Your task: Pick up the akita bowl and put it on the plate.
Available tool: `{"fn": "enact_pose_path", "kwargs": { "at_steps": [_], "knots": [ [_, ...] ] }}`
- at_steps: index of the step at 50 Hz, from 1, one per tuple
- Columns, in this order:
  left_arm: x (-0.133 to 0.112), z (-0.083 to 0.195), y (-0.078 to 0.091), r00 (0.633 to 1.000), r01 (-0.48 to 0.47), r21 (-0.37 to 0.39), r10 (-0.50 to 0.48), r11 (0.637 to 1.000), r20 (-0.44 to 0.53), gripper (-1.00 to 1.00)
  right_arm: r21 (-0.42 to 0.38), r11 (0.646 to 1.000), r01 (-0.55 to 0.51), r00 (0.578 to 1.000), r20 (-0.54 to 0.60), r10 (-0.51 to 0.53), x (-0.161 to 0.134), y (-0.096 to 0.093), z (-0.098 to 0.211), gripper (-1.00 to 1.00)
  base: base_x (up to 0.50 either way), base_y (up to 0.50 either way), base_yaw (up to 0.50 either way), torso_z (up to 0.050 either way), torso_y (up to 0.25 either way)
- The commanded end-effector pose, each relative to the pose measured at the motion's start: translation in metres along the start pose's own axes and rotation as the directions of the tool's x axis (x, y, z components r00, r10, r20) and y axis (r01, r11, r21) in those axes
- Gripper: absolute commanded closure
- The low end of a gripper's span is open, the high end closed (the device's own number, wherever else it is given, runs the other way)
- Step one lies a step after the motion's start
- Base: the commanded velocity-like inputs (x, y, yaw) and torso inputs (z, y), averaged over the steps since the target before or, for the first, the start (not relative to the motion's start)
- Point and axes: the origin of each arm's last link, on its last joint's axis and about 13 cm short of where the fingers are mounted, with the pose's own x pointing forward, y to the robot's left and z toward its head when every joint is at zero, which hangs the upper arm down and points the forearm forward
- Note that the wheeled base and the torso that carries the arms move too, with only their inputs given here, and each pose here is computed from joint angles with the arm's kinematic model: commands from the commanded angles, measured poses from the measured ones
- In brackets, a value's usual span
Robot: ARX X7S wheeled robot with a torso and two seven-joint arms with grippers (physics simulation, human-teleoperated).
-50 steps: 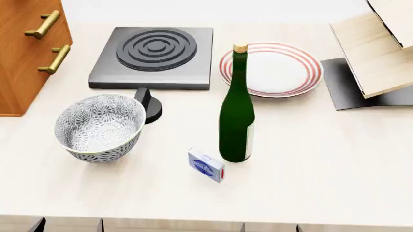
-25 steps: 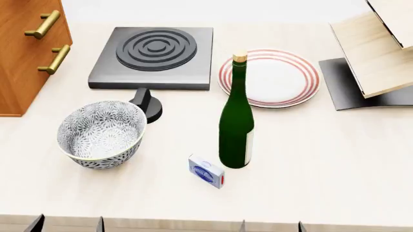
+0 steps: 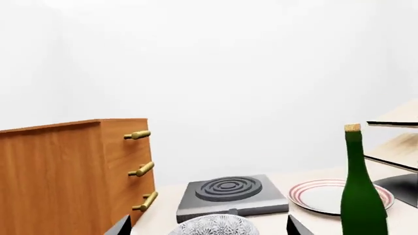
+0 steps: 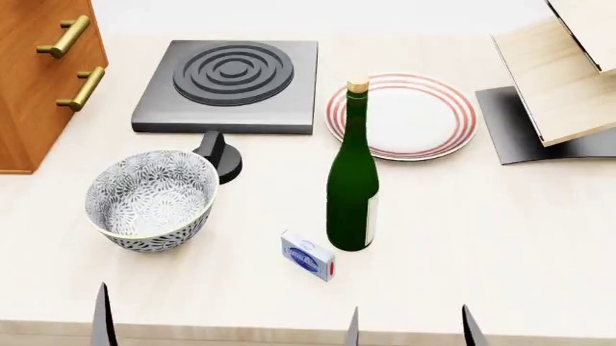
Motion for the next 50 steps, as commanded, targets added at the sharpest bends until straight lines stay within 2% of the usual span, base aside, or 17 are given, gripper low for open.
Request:
{"fn": "enact_pose_path", "kwargs": {
  "at_steps": [1, 7, 21, 35, 36, 42, 50],
  "knots": [
    [-0.012, 0.04, 0.004, 0.989, -0.018, 0.027, 0.014, 0.999, 0.146, -1.0, -0.014, 1.0, -0.003, 0.992, 0.126, 0.005, -0.016, 0.0, 0.038, -1.0, 0.0, 0.0, 0.0, 0.0, 0.0],
    [-0.015, 0.049, 0.006, 0.982, -0.018, 0.017, 0.015, 1.0, 0.189, -1.0, -0.008, 1.0, -0.003, 0.988, 0.156, 0.004, -0.02, -0.001, 0.045, -1.0, 0.0, 0.0, 0.0, 0.0, 0.0],
    [-0.014, 0.047, 0.009, 0.979, -0.037, 0.023, 0.031, 0.999, 0.202, -1.0, 0.01, 1.0, 0.028, 0.986, 0.163, -0.03, -0.018, -0.004, 0.044, -1.0, 0.0, 0.0, 0.0, 0.0, 0.0],
    [-0.01, 0.045, 0.033, 0.961, -0.218, 0.021, 0.211, 0.976, 0.178, -1.0, -0.003, 0.986, 0.168, 0.974, 0.154, -0.166, -0.008, -0.026, 0.04, -1.0, 0.0, 0.0, 0.0, 0.0, 0.0],
    [-0.009, 0.045, 0.036, 0.953, -0.251, -0.005, 0.248, 0.968, 0.174, -1.0, 0.004, 0.985, 0.172, 0.974, 0.149, -0.17, -0.007, -0.027, 0.039, -1.0, 0.0, 0.0, 0.0, 0.0, 0.0],
    [-0.01, 0.045, 0.04, 0.947, -0.272, -0.001, 0.268, 0.962, 0.179, -1.0, 0.004, 0.983, 0.183, 0.974, 0.136, -0.182, -0.006, -0.027, 0.036, -1.0, 0.0, 0.0, 0.0, 0.0, 0.0],
    [-0.01, 0.045, 0.038, 0.949, -0.263, 0.001, 0.258, 0.965, 0.179, -1.0, 0.017, 0.985, 0.171, 0.977, 0.129, -0.172, -0.006, -0.025, 0.036, -1.0, 0.0, -0.01, 0.0, 0.0, 0.0]
  ]
}}
